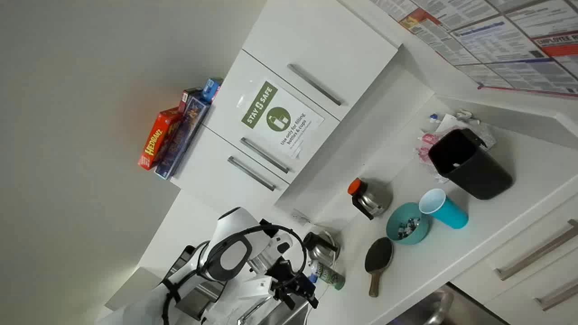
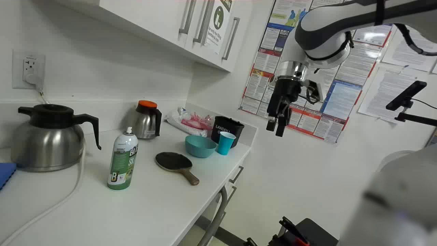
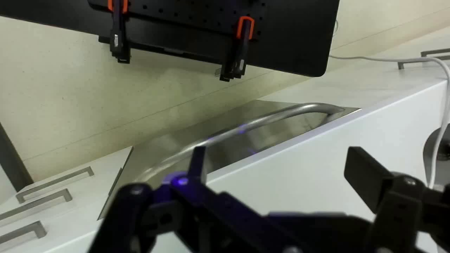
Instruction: Open the second upper cabinet door
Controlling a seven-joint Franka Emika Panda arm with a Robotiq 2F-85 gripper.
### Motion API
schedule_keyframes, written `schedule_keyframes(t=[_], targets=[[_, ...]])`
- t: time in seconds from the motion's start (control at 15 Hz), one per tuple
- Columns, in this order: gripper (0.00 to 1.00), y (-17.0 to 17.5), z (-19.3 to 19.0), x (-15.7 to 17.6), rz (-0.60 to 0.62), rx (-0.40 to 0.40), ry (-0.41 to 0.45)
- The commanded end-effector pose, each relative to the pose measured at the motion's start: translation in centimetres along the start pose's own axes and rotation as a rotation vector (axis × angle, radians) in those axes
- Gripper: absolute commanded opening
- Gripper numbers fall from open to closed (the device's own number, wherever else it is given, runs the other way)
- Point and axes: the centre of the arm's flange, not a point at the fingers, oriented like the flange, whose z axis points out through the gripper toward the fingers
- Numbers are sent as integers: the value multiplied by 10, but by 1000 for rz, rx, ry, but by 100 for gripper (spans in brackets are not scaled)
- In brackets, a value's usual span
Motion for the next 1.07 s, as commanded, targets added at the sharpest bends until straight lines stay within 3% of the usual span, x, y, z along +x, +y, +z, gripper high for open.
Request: schedule_keyframes(t=[0.0, 0.27, 0.53, 1.0], targets=[[100, 0, 0, 0, 0, 0, 0], [100, 0, 0, 0, 0, 0, 0], [100, -6, -25, 31, -24, -6, 251], [100, -26, -102, 84, -122, -120, 690]])
